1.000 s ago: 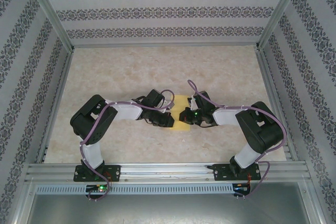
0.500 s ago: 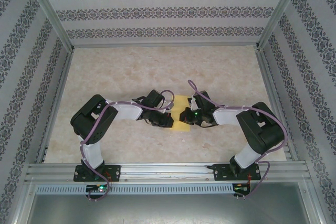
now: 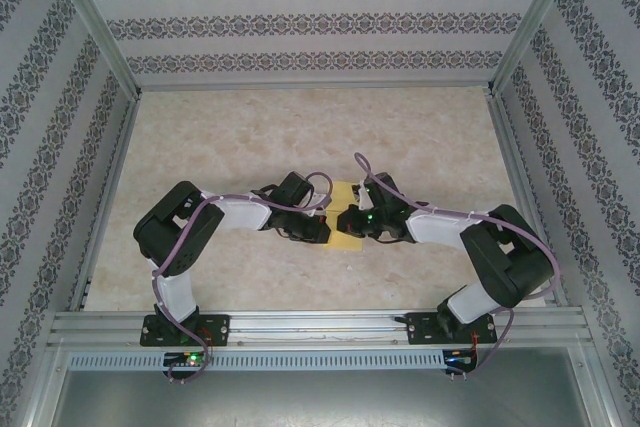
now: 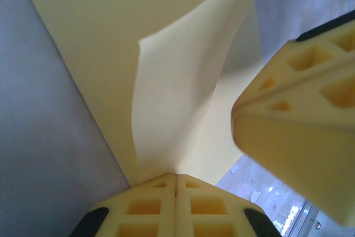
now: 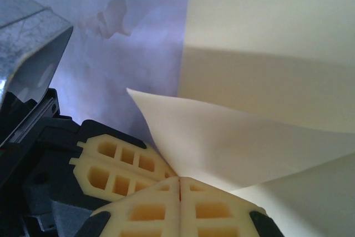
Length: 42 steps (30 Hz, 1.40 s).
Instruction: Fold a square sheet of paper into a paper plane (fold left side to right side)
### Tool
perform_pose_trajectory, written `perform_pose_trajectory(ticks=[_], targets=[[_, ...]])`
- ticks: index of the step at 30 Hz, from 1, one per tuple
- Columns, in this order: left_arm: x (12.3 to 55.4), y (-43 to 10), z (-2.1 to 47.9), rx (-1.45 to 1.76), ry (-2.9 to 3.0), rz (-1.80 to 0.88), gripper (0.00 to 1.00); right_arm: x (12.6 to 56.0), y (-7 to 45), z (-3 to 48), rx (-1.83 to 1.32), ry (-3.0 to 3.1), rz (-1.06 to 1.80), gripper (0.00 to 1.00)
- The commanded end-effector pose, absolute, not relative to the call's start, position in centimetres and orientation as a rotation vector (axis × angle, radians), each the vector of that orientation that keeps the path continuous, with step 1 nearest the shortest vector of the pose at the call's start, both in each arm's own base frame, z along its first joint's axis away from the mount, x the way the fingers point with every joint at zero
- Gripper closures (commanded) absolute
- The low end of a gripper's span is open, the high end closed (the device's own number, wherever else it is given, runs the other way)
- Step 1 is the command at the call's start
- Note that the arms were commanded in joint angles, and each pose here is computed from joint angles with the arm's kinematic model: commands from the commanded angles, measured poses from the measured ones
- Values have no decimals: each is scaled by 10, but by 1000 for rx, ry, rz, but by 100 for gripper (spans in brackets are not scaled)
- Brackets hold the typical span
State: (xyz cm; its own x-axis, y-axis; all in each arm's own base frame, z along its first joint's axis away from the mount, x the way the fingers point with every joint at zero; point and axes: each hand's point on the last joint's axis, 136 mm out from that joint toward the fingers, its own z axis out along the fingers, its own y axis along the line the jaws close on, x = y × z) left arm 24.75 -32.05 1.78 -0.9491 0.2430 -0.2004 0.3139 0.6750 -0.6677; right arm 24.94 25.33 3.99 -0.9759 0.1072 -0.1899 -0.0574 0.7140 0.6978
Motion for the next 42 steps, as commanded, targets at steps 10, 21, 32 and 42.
perform_pose_trajectory(ticks=[10,21,32,42], targets=[[230,-296,-19,408,2945,-918,99,250,258,17,64,2743,1049,100],[224,-283,-31,341,3024,-819,100,253,234,-2,99,2782,949,100],[219,-279,-39,323,3052,-805,100,271,216,2,135,2774,941,100],[218,-279,-39,323,3056,-811,100,292,193,4,196,2752,933,100]])
